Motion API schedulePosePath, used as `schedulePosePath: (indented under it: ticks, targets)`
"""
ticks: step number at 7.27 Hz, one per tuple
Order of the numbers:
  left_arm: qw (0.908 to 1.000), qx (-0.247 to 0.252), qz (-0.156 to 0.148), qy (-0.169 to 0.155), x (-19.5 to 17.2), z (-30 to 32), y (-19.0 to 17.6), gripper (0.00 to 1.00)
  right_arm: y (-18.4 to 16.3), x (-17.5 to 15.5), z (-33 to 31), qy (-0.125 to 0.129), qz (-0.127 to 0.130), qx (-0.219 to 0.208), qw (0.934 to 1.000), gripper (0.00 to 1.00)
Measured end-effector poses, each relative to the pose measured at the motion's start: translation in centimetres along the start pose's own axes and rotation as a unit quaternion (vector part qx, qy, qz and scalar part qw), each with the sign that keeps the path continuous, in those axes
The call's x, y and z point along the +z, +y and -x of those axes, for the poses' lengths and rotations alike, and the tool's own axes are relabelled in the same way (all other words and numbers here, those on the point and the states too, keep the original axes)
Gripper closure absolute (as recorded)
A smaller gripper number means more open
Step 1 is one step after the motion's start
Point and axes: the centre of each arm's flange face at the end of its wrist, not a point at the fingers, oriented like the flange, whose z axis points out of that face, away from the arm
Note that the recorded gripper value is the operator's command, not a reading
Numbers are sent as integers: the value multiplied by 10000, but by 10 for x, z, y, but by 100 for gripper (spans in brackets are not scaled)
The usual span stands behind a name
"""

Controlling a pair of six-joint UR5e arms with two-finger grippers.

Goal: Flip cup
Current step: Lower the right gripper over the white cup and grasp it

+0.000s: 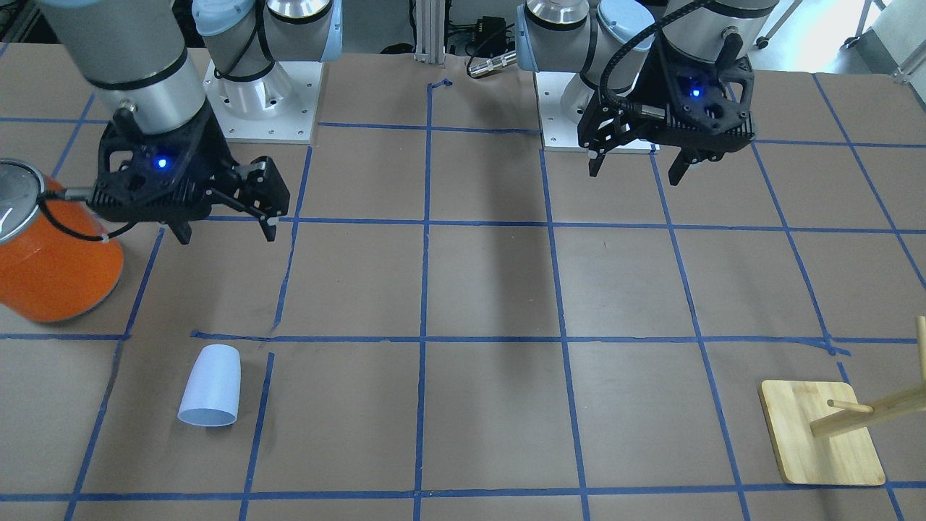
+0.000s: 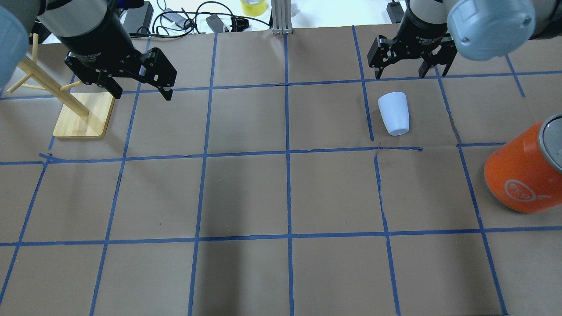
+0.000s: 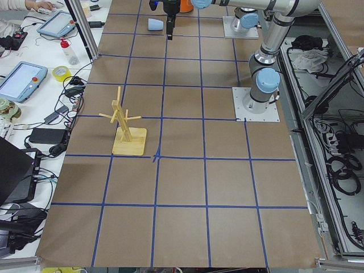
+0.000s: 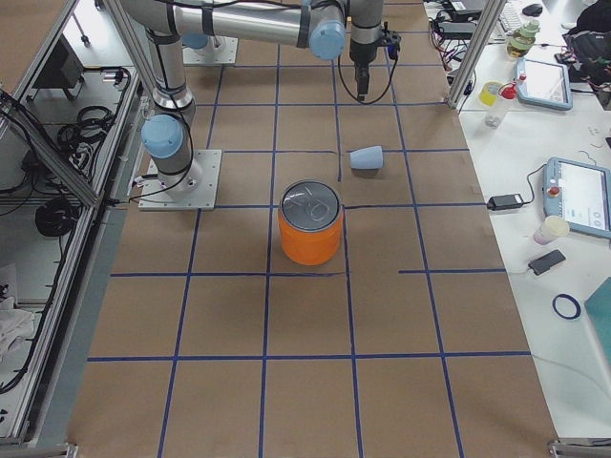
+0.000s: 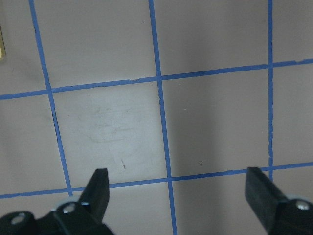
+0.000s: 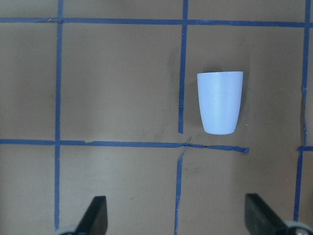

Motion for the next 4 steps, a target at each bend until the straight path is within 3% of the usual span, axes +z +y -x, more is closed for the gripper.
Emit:
schedulePosePath:
  ticks: [2, 4]
  targets:
    - [10000, 0, 0, 0, 0, 0, 0, 0, -33, 60, -29, -21, 184, 12, 9998, 6]
    - [10000, 0, 0, 0, 0, 0, 0, 0, -53, 123, -36, -45, 326, -127, 9994, 5]
